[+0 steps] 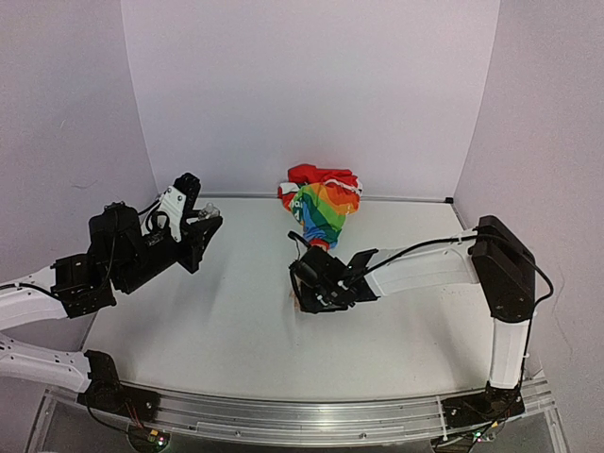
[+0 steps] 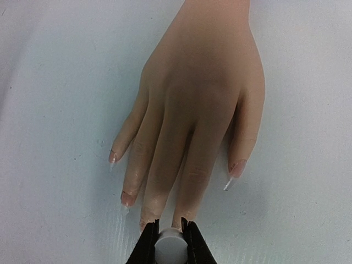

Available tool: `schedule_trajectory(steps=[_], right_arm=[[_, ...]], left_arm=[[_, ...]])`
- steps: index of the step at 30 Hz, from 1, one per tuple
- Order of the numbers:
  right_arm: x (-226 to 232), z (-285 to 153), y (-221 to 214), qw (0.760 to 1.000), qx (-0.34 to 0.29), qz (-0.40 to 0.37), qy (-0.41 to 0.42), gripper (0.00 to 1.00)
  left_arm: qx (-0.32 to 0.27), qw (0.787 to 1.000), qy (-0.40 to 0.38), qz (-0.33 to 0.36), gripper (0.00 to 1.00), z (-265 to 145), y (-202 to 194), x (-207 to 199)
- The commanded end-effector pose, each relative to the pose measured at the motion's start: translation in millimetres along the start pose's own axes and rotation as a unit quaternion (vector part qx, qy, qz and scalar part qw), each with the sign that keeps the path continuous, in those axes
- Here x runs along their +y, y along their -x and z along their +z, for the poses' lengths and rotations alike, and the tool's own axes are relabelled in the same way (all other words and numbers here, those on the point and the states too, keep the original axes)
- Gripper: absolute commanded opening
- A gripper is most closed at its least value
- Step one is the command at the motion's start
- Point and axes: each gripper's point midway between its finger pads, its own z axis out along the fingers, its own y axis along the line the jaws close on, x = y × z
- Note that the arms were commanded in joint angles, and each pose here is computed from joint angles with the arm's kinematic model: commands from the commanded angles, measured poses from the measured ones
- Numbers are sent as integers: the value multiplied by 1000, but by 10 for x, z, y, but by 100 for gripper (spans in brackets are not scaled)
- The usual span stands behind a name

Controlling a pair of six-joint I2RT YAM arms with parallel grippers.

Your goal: Paint the nails

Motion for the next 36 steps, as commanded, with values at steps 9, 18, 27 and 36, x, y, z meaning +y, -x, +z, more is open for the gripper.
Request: schedule_trajectory(steps=[9,18,27,36], right_arm=[[27,-238,5,1000,-9,13,15,0],[128,-1099,467,991,-83,-44,91,0],[553,-2101,787,945,-115,-141,274,0],[929,-2894,721,878,-127,-213,410,0]], left_arm=[[-26,999,-2,-18,0,-58,216,42],[-62,994,-66,-62,0,-81,245,-177],[-157,956,-238,-72,0,-269,156,-780],[-160,927,-338,-32,0,-263,-158,-1217]])
